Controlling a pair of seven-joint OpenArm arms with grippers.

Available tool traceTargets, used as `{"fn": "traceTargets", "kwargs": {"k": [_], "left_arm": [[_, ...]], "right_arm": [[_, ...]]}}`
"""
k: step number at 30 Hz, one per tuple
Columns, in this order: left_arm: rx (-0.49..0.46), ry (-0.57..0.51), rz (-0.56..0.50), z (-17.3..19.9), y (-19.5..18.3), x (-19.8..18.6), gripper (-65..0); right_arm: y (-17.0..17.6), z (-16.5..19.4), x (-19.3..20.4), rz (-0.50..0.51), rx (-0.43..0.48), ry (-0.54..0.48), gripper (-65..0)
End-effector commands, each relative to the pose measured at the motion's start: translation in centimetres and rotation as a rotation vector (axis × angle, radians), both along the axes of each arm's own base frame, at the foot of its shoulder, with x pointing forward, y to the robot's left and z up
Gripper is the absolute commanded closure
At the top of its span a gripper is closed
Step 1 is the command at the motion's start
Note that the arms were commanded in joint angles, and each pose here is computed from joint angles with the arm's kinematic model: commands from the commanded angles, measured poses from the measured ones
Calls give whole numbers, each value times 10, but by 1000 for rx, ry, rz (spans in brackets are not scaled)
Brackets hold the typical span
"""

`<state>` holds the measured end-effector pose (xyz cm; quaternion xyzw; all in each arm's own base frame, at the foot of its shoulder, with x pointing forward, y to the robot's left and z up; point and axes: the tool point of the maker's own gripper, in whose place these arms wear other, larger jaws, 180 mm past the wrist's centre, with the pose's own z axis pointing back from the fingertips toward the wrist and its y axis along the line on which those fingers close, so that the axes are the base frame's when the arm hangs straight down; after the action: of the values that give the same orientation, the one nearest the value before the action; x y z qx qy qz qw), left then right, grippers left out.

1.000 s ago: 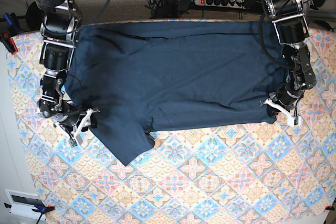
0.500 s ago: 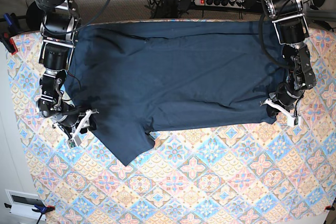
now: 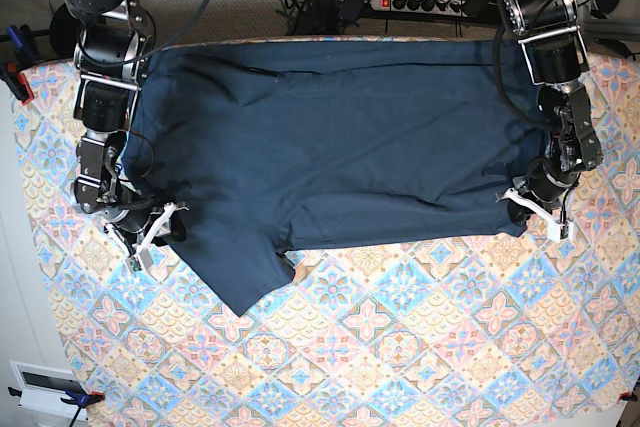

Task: Layout the t-shirt on the table in an organized manner, then fold the t-shirt properly
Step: 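Grasp the shirt's side edges near the sleeves with both grippers, then fold the grasped side edge over toward the collar with both grippers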

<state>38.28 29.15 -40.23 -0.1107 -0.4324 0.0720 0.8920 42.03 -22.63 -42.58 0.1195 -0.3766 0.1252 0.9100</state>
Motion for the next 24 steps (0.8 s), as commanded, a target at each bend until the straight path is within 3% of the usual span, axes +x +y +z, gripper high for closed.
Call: {"fn": "traceTargets", "kwargs": {"k": [1, 4, 7, 16, 24], "left_arm": [[14, -63, 8, 21, 10, 12, 0], [14, -63, 8, 21, 10, 12, 0], [14, -63, 8, 21, 10, 12, 0], [4, -74, 12, 23, 8, 14, 0], [-84, -217, 90, 65, 29, 6, 0]], "right_arm": [[-5, 13, 10, 1, -15, -29, -169], [-5, 14, 11, 3, -16, -30, -64], [-5, 19, 14, 6, -21, -48, 0], [-4, 35, 5, 42, -85, -112, -1], [-2, 58, -11, 90, -184, -164, -1]]}}
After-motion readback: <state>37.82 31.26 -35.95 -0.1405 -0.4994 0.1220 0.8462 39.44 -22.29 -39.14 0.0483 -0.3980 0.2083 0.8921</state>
